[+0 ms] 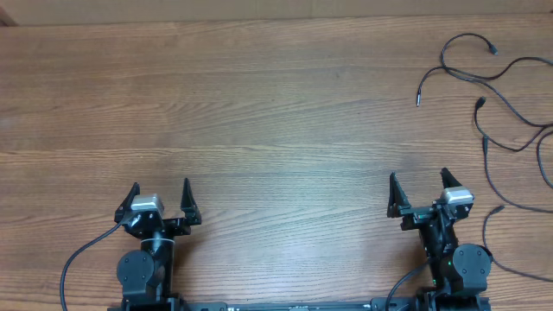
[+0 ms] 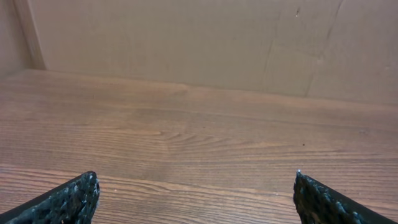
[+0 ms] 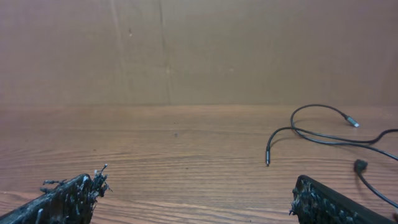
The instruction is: Untangle cables
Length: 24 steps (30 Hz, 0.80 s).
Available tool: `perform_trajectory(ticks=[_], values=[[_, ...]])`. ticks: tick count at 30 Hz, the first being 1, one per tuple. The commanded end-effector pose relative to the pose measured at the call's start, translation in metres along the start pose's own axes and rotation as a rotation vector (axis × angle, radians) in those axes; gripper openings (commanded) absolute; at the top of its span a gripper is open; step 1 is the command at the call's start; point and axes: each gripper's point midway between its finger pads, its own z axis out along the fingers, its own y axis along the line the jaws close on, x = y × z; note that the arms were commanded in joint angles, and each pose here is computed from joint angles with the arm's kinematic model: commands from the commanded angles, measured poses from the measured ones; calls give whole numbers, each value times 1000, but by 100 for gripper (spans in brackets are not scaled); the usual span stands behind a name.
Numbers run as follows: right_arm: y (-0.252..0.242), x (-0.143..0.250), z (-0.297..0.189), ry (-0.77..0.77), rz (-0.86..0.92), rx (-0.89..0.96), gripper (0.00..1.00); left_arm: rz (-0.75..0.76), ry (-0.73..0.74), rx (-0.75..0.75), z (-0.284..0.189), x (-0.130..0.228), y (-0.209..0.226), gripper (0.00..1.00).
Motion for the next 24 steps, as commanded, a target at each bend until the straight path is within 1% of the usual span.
perform_trajectory(ticks=[1, 24], values=[[-6, 1, 0, -6, -5, 23, 100, 11, -5, -8, 0, 0, 2, 100], [-8, 1, 0, -7, -5, 34, 100, 11, -5, -8, 0, 0, 2, 100]])
